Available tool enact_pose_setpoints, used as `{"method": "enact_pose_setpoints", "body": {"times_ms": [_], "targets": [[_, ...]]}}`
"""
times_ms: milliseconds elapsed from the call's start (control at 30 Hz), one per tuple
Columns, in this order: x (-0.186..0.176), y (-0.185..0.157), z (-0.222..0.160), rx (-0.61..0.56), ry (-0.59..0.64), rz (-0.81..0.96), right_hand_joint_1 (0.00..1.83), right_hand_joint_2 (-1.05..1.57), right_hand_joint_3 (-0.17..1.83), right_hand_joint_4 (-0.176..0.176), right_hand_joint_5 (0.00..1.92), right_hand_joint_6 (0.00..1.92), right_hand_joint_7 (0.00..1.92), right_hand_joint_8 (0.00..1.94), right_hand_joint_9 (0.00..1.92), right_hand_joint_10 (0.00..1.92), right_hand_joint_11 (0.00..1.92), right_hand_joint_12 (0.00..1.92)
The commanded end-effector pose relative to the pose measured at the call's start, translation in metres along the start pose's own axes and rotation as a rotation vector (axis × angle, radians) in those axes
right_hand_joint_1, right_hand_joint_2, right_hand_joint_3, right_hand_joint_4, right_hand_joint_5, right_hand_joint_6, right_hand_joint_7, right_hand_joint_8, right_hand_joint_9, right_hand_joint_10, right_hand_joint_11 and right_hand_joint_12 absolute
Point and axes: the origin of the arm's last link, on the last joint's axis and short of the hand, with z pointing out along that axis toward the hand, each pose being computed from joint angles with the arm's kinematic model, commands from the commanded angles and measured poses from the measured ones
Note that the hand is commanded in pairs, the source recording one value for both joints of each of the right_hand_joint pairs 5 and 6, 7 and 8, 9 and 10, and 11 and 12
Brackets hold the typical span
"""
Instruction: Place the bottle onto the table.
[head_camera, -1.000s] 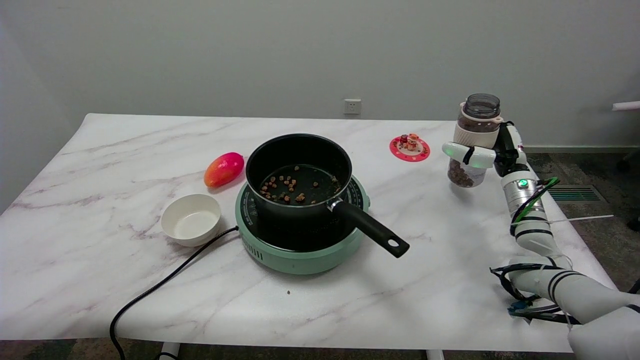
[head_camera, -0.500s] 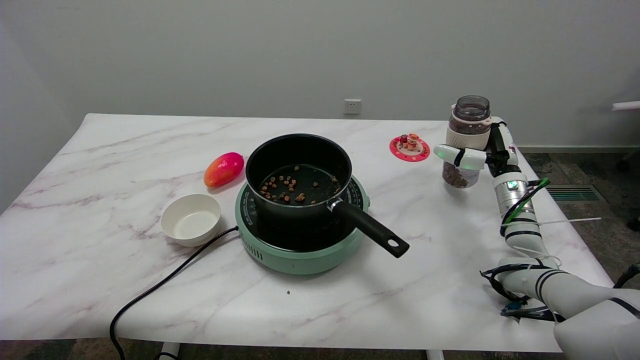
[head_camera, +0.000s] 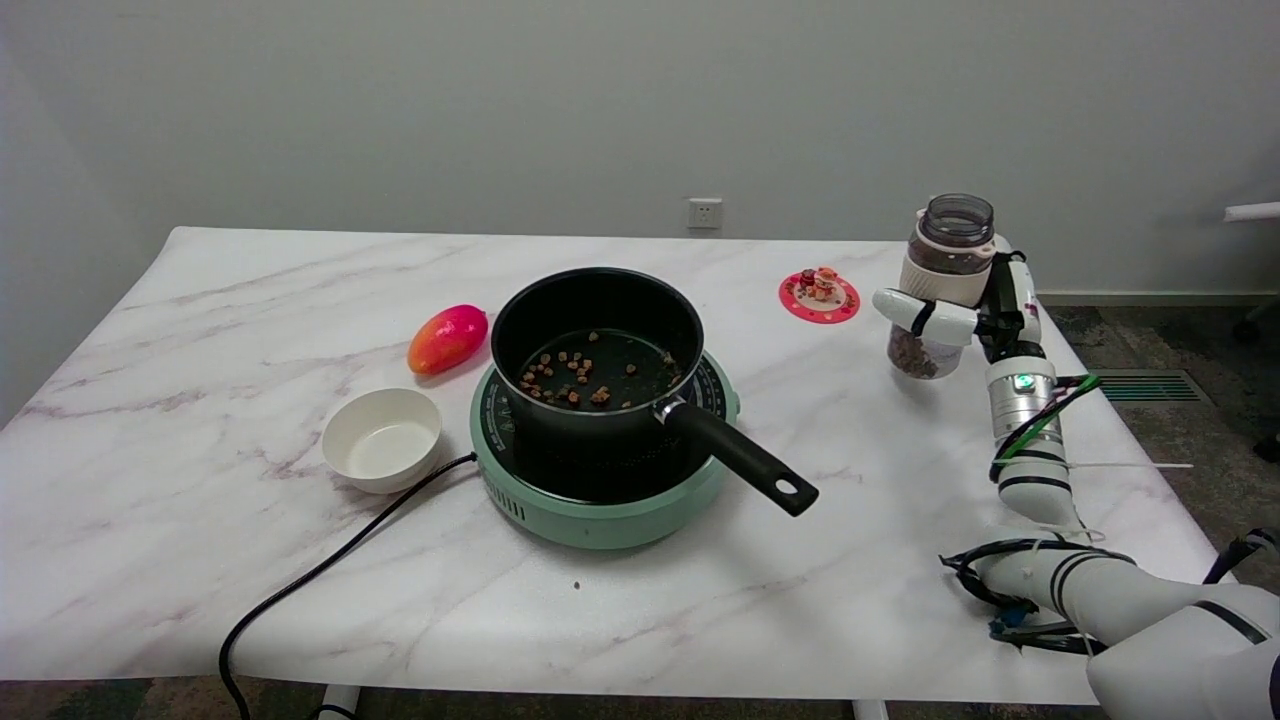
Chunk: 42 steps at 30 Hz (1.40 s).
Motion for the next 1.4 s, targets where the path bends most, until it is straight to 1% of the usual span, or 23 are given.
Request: {"method": "enact_pose_setpoints", "body": {"times_ms": [33,300,667,1067,1100,1133,1200,1233,1267,1300,1333,1400], "targets": [[0.002,0.012,-0.021,-0.037,0.054,0.105,1.44,1.22,0.35,0.000,1.92,1.92,1.92,1.92,1.33,1.33,1.22,1.22],[0.004,0.020,-0.030,-0.068,0.059,0.121,1.45,1.17,0.37,0.000,1.92,1.92,1.92,1.92,1.31,1.31,1.20,1.20],[0.004,0.022,-0.037,-0.074,0.041,0.122,1.47,1.12,0.41,0.000,1.92,1.92,1.92,1.92,1.30,1.30,1.19,1.19],[0.004,0.020,-0.036,-0.061,0.038,0.113,1.47,1.10,0.44,0.000,1.91,1.91,1.91,1.91,1.30,1.30,1.20,1.20],[0.004,0.020,-0.036,-0.061,0.038,0.113,1.48,1.03,0.50,0.000,1.83,1.83,1.89,1.89,1.30,1.30,1.18,1.18],[0.004,0.019,-0.036,-0.060,0.038,0.113,1.51,0.81,0.72,0.000,1.69,1.69,1.86,1.86,1.28,1.28,1.15,1.15],[0.004,0.019,-0.036,-0.060,0.038,0.113,1.50,0.38,1.14,0.000,1.46,1.46,1.79,1.79,1.26,1.26,1.08,1.08],[0.004,0.019,-0.036,-0.060,0.038,0.113,1.48,0.15,1.32,0.000,1.32,1.32,1.73,1.73,1.22,1.22,1.00,1.00],[0.004,0.019,-0.036,-0.060,0.038,0.111,1.47,-0.02,1.42,0.000,1.19,1.19,1.66,1.66,1.18,1.18,0.94,0.94],[0.004,0.019,-0.036,-0.060,0.038,0.111,1.45,-0.14,1.45,0.000,1.07,1.07,1.57,1.57,1.15,1.15,0.87,0.87],[0.004,0.019,-0.036,-0.060,0.038,0.111,1.45,-0.23,1.44,0.000,0.95,0.95,1.49,1.49,1.10,1.10,0.81,0.81],[0.003,0.019,-0.035,-0.060,0.039,0.112,1.43,-0.31,1.39,0.000,0.84,0.84,1.38,1.38,1.04,1.04,0.74,0.74]]}}
